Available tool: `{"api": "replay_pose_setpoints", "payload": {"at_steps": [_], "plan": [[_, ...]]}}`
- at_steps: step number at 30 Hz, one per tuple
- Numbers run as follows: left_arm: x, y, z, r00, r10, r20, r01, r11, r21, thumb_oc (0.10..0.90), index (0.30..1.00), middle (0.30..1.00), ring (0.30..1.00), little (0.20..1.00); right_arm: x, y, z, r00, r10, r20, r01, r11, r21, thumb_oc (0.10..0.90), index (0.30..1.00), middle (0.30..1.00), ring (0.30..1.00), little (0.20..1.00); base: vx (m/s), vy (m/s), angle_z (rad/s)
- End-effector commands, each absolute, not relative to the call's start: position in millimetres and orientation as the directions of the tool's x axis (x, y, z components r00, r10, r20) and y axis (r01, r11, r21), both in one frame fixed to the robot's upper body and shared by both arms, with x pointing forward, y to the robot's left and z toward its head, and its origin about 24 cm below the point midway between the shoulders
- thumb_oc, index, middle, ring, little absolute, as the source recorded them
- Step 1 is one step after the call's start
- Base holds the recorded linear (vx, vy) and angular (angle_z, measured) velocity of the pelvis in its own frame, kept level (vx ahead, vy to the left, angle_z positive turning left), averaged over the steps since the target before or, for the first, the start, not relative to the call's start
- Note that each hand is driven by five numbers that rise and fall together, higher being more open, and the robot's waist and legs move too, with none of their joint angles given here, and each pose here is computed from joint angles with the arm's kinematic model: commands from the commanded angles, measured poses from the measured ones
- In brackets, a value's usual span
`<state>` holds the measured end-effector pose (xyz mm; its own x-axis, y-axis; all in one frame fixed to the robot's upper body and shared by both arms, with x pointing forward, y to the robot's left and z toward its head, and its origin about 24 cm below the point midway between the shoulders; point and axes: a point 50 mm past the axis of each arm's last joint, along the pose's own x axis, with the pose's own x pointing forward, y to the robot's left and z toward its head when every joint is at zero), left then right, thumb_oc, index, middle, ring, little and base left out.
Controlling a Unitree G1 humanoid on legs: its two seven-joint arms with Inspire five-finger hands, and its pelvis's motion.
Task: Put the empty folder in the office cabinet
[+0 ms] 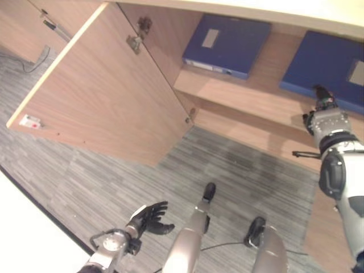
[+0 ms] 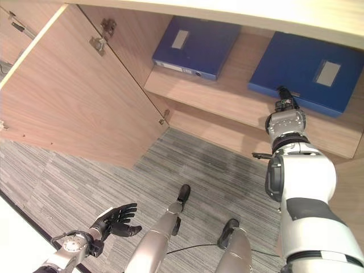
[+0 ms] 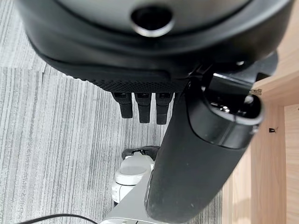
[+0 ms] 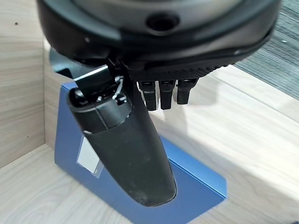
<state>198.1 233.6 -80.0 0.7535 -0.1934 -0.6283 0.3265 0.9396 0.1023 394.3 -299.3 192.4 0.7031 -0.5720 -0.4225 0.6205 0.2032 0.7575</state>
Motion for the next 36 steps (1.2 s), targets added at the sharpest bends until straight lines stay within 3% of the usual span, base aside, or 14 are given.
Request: {"api": "replay_pose_setpoints", "payload": {"at_steps": [1,11,13,18,28,36], "plan": [[198.3,254.3,-78.3,0.765,-0.128,-0.631,0.262,0.957,0.124,0.8,0.9,0.9,0.9,0.9,387.4,-322.5,216.7,0.703,-0.639,-0.312,0.565,0.234,0.791,0.8,0.9,0.9,0.9,0.9,0.0,0.0,0.0],[189.5,264.1,-80.5,0.755,-0.106,-0.647,0.239,0.964,0.121,0.8,0.9,0.9,0.9,0.9,377.5,-338.6,301.2,0.727,-0.684,-0.049,0.471,0.446,0.761,0.8,0.9,0.9,0.9,0.9,0.0,-0.001,0.0],[182.5,268.1,-80.7,0.749,-0.107,-0.654,0.24,0.964,0.116,0.8,0.9,0.9,0.9,0.9,367.9,-344.9,335.3,0.715,-0.695,0.077,0.462,0.553,0.693,0.8,0.9,0.9,0.9,0.9,0.0,0.0,0.0],[177.5,268.0,-79.3,0.741,-0.138,-0.657,0.274,0.956,0.108,0.8,0.9,0.9,0.9,0.9,350.4,-361.9,359.9,0.665,-0.725,0.178,0.528,0.625,0.575,0.8,0.9,0.9,0.9,0.9,0.0,0.0,0.0],[182.5,264.9,-75.9,0.751,-0.162,-0.64,0.283,0.955,0.09,0.8,0.9,0.9,0.9,0.9,350.1,-365.2,354.8,0.669,-0.713,0.21,0.521,0.652,0.551,0.8,0.9,0.9,0.9,0.9,0.0,-0.002,0.02],[187.6,267.5,-71.3,0.776,-0.156,-0.611,0.243,0.968,0.061,0.8,0.9,0.9,0.9,0.9,370.3,-351.6,296.1,0.737,-0.652,0.179,0.414,0.644,0.644,0.8,0.9,0.9,0.9,0.9,0.0,0.002,0.04]]}}
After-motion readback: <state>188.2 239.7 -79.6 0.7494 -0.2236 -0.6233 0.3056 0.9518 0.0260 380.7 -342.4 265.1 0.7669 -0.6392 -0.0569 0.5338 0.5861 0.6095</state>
